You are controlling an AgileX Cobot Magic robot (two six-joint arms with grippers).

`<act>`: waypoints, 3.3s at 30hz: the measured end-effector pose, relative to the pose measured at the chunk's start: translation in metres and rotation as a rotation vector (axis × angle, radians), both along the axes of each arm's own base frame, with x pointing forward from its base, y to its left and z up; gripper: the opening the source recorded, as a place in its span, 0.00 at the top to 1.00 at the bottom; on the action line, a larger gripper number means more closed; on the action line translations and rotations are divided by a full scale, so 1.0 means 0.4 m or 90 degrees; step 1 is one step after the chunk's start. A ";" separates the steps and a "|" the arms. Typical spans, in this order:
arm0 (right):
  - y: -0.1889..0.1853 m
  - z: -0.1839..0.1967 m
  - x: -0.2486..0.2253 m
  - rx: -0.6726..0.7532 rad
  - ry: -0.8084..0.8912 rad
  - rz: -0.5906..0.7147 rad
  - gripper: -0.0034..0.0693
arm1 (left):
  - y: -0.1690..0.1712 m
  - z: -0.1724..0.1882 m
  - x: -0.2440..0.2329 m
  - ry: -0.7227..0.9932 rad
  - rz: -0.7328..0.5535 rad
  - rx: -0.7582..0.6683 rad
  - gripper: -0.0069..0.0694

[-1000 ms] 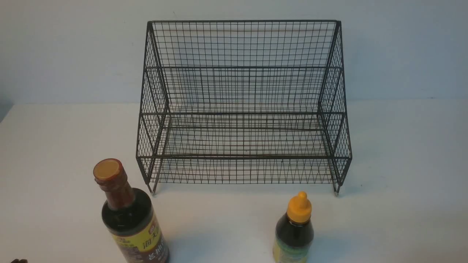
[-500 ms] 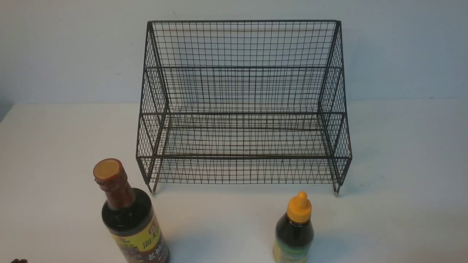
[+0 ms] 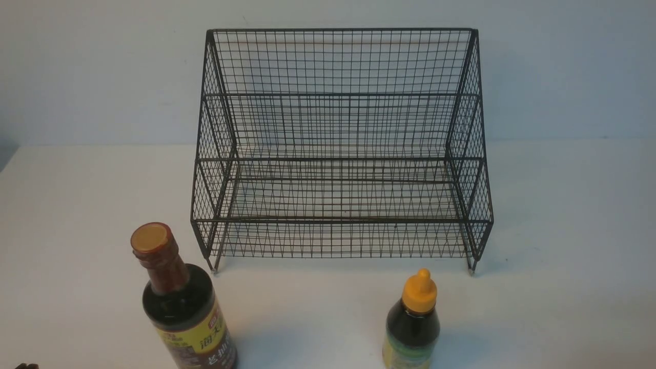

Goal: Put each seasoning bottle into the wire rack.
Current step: Use the right arm to grab the condiment bottle closest to it, then use the right arm to put the condiment bottle back on the shelf

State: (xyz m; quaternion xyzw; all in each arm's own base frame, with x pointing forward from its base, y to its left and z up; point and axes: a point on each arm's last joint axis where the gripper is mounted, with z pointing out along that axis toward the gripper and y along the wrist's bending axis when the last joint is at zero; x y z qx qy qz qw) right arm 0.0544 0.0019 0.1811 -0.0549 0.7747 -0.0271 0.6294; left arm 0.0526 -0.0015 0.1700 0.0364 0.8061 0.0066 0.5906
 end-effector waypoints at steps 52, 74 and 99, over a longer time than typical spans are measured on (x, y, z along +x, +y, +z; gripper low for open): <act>0.166 0.348 0.214 0.182 0.466 0.391 0.89 | 0.000 0.000 0.000 0.000 0.000 0.001 0.92; 0.455 0.232 0.393 -0.068 0.558 0.431 0.20 | 0.000 0.000 0.000 0.000 0.000 0.001 0.92; 0.437 0.481 0.437 -0.134 0.437 0.368 0.54 | 0.000 0.000 0.000 0.000 0.000 0.001 0.92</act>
